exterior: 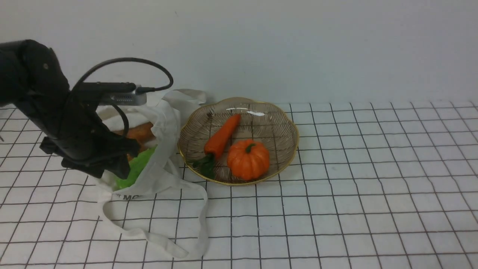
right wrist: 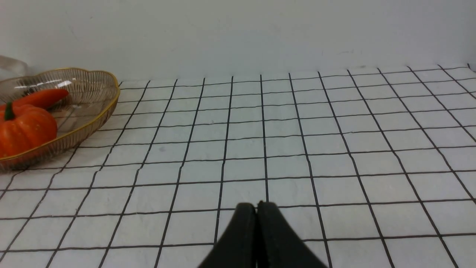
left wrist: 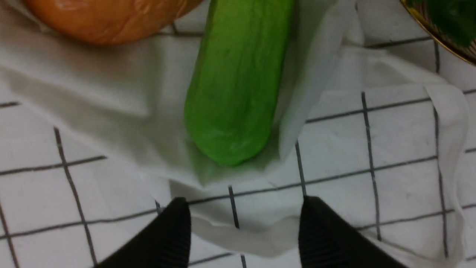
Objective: Take vegetables from bag on white checkered tablecloth place on plate.
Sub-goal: 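Reach into the cloth bag and grasp the green cucumber with the left gripper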
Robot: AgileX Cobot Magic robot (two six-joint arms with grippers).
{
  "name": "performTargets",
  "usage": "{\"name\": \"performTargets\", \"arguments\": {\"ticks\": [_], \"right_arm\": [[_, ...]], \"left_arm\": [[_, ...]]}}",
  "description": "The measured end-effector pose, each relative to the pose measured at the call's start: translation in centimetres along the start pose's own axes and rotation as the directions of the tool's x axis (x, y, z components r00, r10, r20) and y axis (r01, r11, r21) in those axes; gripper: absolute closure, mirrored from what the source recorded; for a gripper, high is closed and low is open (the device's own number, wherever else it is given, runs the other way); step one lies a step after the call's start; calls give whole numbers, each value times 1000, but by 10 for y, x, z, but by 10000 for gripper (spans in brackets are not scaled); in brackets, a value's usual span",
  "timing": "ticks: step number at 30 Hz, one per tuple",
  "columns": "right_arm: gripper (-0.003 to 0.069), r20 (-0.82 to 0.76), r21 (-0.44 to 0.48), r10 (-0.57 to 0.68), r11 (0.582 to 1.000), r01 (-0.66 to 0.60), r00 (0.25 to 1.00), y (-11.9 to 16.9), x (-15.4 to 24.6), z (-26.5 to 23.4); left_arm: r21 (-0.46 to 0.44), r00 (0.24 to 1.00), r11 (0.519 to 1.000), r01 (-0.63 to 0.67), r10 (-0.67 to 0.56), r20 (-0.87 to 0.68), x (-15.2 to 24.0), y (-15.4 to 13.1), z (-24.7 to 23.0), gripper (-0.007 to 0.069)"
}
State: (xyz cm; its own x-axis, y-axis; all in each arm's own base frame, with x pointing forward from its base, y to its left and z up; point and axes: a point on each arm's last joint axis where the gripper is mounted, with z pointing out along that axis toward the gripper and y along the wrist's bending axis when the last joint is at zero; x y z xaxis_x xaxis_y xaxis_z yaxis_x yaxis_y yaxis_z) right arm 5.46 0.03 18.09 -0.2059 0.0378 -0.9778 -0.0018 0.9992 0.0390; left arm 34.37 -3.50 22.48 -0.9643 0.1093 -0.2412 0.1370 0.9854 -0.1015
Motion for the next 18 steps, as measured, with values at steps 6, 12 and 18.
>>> {"name": "performTargets", "arguments": {"ticks": [6, 12, 18], "right_arm": [[674, 0, 0, 0, 1000, 0, 1000, 0, 0, 0], [674, 1, 0, 0, 1000, 0, 1000, 0, 0, 0], [674, 1, 0, 0, 1000, 0, 1000, 0, 0, 0]], "left_arm": [[-10, 1000, 1000, -25, 25, 6, -9, 5, 34, 209], [-18, 999, 999, -27, 27, 33, -14, 8, 48, 209], [-15, 1000, 1000, -22, 22, 3, -13, 9, 59, 267]]}}
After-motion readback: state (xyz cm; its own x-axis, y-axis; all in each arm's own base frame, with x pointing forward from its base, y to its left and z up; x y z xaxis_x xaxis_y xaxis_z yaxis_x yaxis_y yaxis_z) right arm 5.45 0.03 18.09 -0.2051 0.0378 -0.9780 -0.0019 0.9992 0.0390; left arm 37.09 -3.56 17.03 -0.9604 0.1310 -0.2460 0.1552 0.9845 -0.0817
